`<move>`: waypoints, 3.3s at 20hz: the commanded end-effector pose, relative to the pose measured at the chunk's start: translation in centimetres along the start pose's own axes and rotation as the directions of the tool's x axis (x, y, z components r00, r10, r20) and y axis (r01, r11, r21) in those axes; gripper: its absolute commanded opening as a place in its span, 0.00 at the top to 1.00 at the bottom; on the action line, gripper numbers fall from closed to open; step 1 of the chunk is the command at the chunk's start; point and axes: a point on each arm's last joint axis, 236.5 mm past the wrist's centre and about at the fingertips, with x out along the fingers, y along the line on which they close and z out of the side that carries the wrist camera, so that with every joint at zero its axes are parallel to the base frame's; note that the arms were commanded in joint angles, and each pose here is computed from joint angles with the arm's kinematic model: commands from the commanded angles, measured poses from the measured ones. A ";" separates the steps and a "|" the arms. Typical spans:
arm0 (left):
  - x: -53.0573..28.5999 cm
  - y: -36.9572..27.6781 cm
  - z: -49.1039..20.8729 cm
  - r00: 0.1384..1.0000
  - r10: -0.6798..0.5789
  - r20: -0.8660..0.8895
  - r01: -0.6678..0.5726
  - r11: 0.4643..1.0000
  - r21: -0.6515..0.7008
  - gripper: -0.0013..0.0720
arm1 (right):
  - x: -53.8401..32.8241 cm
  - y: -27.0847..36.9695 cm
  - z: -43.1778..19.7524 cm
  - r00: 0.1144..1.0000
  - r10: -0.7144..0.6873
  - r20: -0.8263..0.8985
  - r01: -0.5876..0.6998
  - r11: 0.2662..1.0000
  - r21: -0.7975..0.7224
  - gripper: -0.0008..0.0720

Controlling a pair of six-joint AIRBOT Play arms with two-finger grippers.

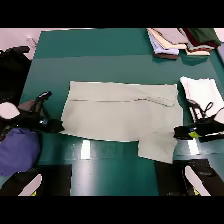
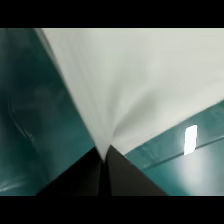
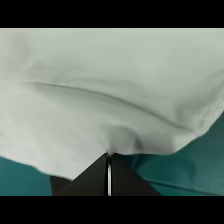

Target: Fold the shirts.

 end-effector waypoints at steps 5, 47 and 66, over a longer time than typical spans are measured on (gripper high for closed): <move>-4.0 -0.9 -2.4 0.998 0.037 0.043 -0.038 0.999 0.021 0.95 | -6.6 1.0 1.7 0.990 -0.038 0.134 0.047 0.997 -0.061 0.97; 10.7 -18.7 20.8 0.962 -0.198 0.191 0.157 0.965 0.210 0.95 | 6.3 -1.5 22.9 0.903 0.428 -0.047 -0.430 0.902 -0.033 0.83; 20.0 -20.0 21.3 0.986 -0.162 0.043 0.147 0.958 0.245 0.95 | -15.7 21.4 24.4 0.791 0.570 0.224 -0.379 0.743 -0.551 0.97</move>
